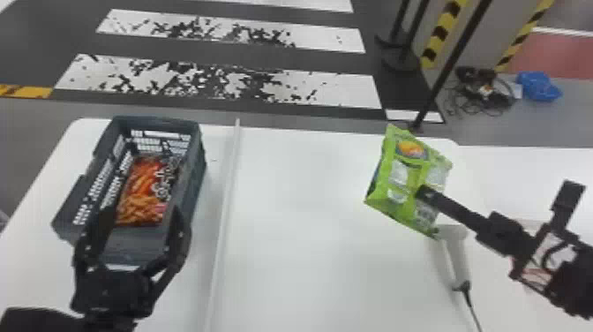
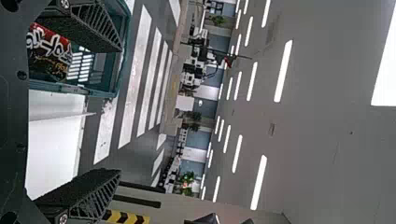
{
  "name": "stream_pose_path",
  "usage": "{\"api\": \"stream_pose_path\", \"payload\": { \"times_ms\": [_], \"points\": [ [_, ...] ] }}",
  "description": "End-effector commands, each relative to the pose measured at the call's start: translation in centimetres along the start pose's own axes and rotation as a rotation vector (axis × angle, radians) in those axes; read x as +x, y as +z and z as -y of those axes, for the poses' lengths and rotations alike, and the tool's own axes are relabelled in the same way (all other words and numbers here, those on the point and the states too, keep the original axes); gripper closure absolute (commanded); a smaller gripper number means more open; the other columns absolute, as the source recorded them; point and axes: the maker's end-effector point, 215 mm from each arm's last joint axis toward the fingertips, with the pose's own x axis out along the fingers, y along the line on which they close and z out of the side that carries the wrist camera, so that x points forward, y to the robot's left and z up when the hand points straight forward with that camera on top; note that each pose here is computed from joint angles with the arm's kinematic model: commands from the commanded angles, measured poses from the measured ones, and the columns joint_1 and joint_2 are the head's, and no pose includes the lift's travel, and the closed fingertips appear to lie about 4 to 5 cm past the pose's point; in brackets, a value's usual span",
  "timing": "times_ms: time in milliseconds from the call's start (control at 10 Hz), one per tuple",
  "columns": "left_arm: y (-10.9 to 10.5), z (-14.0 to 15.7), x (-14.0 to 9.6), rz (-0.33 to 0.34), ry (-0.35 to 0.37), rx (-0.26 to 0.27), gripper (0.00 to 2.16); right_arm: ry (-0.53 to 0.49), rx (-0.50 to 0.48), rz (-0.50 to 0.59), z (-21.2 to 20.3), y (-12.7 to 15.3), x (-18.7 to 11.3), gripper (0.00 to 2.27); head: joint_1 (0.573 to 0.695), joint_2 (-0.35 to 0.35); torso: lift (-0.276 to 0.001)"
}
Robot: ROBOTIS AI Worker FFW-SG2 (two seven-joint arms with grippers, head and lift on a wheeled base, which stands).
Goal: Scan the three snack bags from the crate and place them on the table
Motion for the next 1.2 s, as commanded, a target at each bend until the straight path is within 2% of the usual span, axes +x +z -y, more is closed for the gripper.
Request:
{"api": "stream_pose_path", "payload": {
  "times_ms": [0,100,300,500,600,800,900,1100],
  "points": [
    [-0.9,-0.3,0.0,-0.012,0.006,0.006,0.07,-0.095,-0.05,0.192,2.2,5.8,-2.4,2.11,0.695,-0.181,-0.037],
    [-1.1,-0.5,-0.1,-0.016,0.01,0.008,0.07,-0.251,-0.043,0.325,6.3,8.7,-4.3,2.11,0.695,-0.204,-0.037],
    [-1.4,-0.6,-0.2,-0.023,0.009,0.01,0.07,-0.495,0.021,0.459,14.8,10.9,-8.0,2.11,0.695,-0.329,-0.037],
    [-1.2,-0.6,-0.2,-0.018,0.006,0.007,0.07,-0.678,0.063,0.541,22.0,11.5,-11.3,2.11,0.695,-0.35,-0.037],
    [-1.3,-0.5,-0.2,-0.019,0.004,0.006,0.07,-0.769,0.025,0.574,24.2,12.1,-13.0,2.11,0.695,-0.35,-0.037],
    [-1.3,0.2,-0.4,-0.017,-0.007,-0.003,0.07,-0.879,0.019,0.573,27.3,12.4,-14.4,2.11,0.695,-0.35,-0.037],
    [-1.3,0.7,-0.4,-0.016,-0.015,-0.006,0.07,-0.95,0.01,0.536,28.8,12.0,-14.5,2.01,0.695,-0.35,-0.037],
    [-1.0,1.2,-0.3,-0.01,-0.022,-0.012,0.07,-1.001,-0.033,0.513,30.0,11.5,-14.2,1.9,0.695,-0.35,-0.037]
  ]
}}
